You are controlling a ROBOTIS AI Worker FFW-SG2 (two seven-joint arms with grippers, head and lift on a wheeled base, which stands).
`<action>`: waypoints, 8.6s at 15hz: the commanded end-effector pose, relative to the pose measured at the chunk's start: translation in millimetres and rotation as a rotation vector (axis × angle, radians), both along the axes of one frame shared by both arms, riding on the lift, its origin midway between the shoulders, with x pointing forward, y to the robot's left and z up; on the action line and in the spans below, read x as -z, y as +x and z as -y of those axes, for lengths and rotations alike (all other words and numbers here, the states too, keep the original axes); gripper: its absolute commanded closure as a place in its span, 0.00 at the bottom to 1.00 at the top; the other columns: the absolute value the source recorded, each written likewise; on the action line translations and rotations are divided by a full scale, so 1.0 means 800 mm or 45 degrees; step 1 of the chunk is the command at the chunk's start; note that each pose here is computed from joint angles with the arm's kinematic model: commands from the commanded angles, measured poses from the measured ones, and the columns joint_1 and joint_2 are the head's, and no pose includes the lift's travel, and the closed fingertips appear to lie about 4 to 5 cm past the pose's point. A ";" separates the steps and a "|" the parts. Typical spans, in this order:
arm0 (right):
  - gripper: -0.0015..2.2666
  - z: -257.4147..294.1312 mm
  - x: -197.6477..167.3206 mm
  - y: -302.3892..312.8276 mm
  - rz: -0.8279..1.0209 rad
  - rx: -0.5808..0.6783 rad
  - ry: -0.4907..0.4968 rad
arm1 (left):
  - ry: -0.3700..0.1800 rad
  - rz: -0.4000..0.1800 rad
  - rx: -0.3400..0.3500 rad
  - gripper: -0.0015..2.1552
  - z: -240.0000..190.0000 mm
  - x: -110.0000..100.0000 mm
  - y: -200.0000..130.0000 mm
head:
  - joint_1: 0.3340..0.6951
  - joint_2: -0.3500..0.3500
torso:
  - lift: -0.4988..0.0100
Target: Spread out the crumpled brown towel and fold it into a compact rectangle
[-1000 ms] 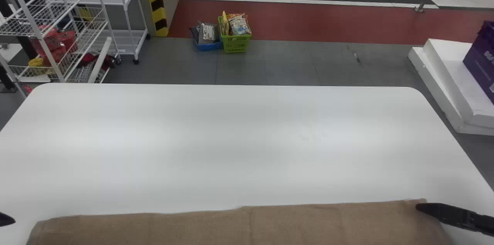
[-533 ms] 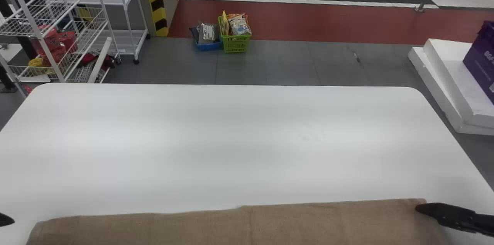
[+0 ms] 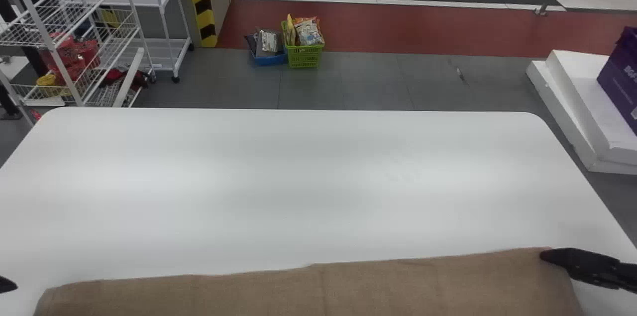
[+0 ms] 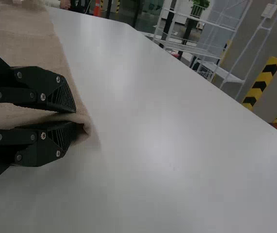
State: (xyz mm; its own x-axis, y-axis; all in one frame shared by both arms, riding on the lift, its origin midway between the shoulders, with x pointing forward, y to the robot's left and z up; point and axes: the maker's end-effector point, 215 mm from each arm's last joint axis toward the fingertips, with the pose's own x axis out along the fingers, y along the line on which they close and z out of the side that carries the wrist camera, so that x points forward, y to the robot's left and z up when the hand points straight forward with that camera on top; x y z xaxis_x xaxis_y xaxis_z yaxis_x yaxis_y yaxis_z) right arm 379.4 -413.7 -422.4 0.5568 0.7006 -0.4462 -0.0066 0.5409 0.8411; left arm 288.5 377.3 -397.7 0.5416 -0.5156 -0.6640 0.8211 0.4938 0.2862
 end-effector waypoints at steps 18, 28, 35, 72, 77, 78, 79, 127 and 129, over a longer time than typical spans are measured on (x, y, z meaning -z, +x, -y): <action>0.42 -0.006 0.024 0.010 -0.017 -0.047 -0.072 | -0.709 -0.598 -0.807 0.13 -0.030 0.033 -0.022 | 1.00 0.50 | 0.73; 0.42 -0.008 0.039 0.009 -0.014 -0.070 -0.094 | -0.771 -0.625 -0.925 0.13 -0.009 0.042 0.006 | 1.00 0.45 | 0.73; 0.42 -0.010 0.043 0.010 -0.011 -0.073 -0.094 | -0.841 -0.647 -0.894 0.13 0.016 0.031 0.018 | 1.00 0.42 | 0.73; 0.42 -0.008 0.028 0.041 0.010 -0.013 0.007 | -0.746 -0.681 -0.909 0.67 0.010 0.019 -0.016 | 1.00 0.41 | 0.73; 0.42 -0.009 0.021 0.042 -0.014 0.007 0.042 | -0.743 -0.701 -0.883 0.67 0.017 0.022 -0.018 | 1.00 0.41 | 0.73; 0.42 -0.007 0.018 0.045 -0.006 0.013 0.043 | -0.742 -0.707 -0.880 0.67 0.018 0.023 -0.019 | 1.00 0.40 | 0.73; 0.42 -0.005 0.015 0.049 0.003 0.019 0.043 | -0.742 -0.708 -0.876 0.67 0.019 0.023 -0.019 | 1.00 0.40 | 0.73; 0.49 -0.046 0.015 0.088 -0.285 0.279 0.500 | -0.722 -0.748 -0.770 0.67 0.032 0.050 -0.024 | 1.00 0.43 | 0.73; 0.49 -0.052 0.020 0.089 -0.312 0.287 0.513 | -0.720 -0.751 -0.773 0.67 0.031 0.052 -0.024 | 1.00 0.44 | 0.73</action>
State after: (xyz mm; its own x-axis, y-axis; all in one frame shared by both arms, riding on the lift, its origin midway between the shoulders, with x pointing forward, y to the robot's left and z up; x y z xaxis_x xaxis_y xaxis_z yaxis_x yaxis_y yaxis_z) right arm 448.6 -376.5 -441.6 0.6218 0.7121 -0.3260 0.2994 0.1684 0.9391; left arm 269.1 352.4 -438.5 0.4820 -0.5841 -0.6530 0.3223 0.8113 -0.4878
